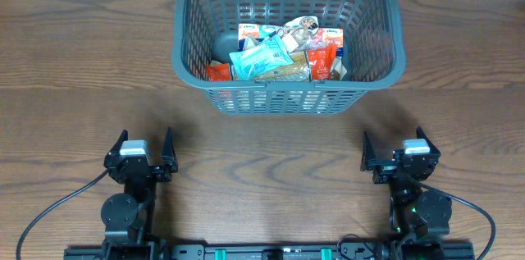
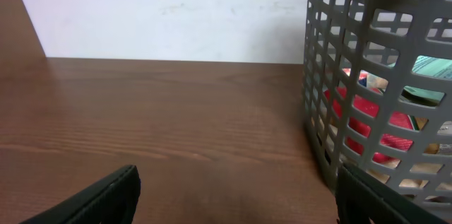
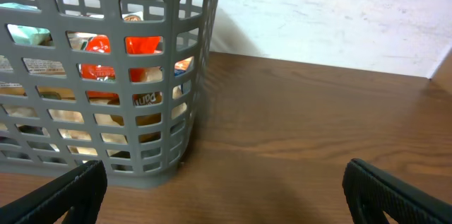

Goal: Pack container

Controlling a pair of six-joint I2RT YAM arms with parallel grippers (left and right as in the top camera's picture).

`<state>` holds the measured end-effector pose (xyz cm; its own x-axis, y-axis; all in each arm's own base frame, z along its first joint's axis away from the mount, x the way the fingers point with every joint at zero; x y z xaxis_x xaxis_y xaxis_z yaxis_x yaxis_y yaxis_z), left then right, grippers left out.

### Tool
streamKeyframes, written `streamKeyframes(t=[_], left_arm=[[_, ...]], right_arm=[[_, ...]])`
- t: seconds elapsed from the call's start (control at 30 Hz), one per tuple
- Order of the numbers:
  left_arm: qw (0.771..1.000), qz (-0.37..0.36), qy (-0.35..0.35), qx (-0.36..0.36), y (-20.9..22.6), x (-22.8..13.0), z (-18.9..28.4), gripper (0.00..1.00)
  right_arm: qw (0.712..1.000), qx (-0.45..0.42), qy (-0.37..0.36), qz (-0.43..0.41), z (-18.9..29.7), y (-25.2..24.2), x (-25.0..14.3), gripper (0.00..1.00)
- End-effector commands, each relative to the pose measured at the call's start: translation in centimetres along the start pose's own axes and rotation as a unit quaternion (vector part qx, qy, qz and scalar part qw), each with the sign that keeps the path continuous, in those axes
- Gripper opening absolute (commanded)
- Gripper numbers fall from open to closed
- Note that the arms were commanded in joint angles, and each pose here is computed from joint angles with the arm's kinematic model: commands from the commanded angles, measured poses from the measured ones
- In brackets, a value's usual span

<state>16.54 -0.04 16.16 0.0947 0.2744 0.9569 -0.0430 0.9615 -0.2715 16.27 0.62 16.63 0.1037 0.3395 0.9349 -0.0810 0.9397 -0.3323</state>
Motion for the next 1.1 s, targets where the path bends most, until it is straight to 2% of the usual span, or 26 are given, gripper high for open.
streamKeyframes(t=[0.0,1.07], left_arm=[[1.000,-0.004,0.023,0.017,0.50,-1.20,-0.06,0.81],[0.999,-0.002,0.031,0.020,0.56,-1.43,-0.14,0.81]], right_arm=[[1.000,-0.003,0.003,0.001,-0.02,-0.05,-0.25,0.99],[1.000,-0.003,0.003,0.001,-0.02,-0.05,-0.24,0.99]])
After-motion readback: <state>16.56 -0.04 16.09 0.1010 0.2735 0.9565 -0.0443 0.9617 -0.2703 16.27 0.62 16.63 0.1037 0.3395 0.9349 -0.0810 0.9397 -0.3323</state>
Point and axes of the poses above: each gripper's point midway between its finger pads, its own z axis back along the fingers, its own y axis along the line the jaws close on, x = y × z, the point moved 8 cm from there along z, back along the fingers, and after that the axes turned 15 degrees about z, right-handed, at the moved point
